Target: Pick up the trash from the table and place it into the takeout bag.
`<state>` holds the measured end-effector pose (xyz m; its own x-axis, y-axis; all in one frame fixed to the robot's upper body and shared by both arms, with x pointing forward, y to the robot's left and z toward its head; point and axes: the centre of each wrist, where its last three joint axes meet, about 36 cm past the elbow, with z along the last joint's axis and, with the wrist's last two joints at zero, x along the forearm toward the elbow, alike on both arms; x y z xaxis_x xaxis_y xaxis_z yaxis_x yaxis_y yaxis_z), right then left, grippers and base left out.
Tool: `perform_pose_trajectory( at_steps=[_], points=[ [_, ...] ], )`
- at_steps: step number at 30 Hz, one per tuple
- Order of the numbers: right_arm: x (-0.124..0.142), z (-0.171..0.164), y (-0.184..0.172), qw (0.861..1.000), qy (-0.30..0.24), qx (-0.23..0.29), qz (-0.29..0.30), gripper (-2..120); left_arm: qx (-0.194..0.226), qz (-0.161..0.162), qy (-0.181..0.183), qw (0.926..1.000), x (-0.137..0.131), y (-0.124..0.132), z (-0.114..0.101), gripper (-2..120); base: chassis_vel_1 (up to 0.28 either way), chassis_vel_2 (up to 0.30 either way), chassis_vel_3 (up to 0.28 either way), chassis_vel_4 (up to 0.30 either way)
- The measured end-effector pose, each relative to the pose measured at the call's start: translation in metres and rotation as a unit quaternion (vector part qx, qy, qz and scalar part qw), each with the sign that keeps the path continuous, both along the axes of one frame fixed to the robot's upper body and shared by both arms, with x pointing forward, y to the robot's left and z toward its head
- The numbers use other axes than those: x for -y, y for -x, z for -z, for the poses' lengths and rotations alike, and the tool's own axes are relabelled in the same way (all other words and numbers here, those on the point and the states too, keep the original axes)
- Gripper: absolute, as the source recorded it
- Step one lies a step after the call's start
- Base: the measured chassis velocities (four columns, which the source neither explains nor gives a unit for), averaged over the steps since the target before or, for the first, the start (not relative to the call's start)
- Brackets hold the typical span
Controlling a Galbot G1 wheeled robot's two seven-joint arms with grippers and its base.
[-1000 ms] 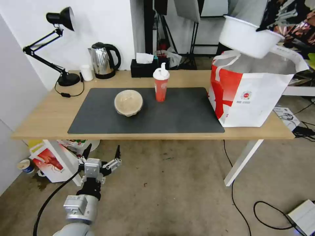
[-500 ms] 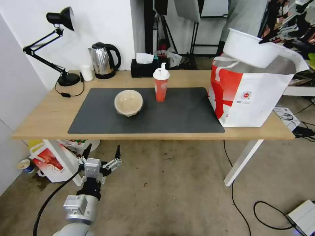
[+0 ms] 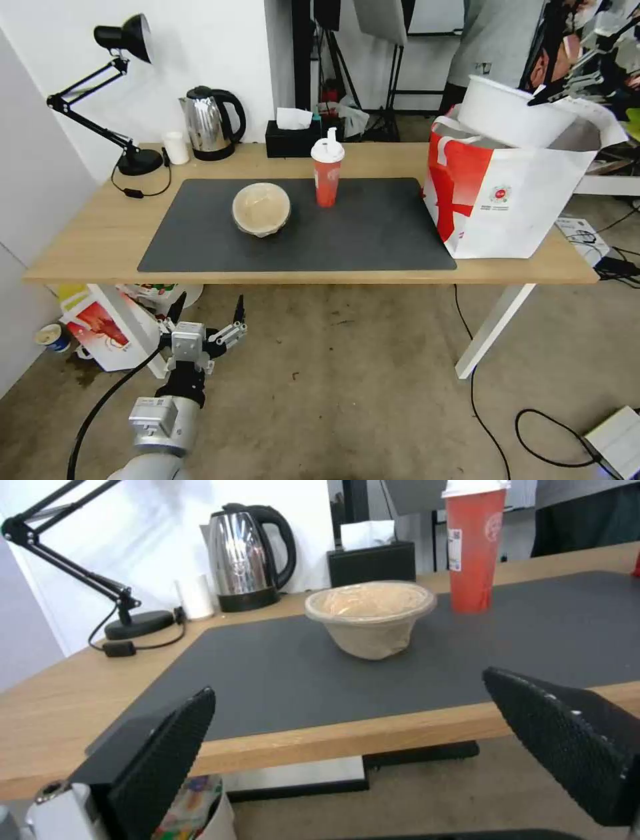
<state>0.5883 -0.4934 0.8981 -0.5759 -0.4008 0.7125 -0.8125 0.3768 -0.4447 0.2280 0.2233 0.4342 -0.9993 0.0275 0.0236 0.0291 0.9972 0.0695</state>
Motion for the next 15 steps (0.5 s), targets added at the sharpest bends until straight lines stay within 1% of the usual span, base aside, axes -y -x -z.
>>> perform_pose_trajectory(
  at_steps=[5, 15],
  points=[
    [0.001, 0.003, -0.001, 1.0, 0.003, -0.001, 0.001, 0, 0.0, 0.0, 0.0, 1.0, 0.0, 0.0, 0.0, 100, 0.0, 0.0, 0.0, 0.0],
    [-0.001, 0.019, -0.01, 1.0, 0.008, -0.005, -0.001, 0, 0.0, 0.0, 0.0, 1.0, 0.0, 0.0, 0.0, 100, 0.0, 0.0, 0.0, 0.0]
  ],
)
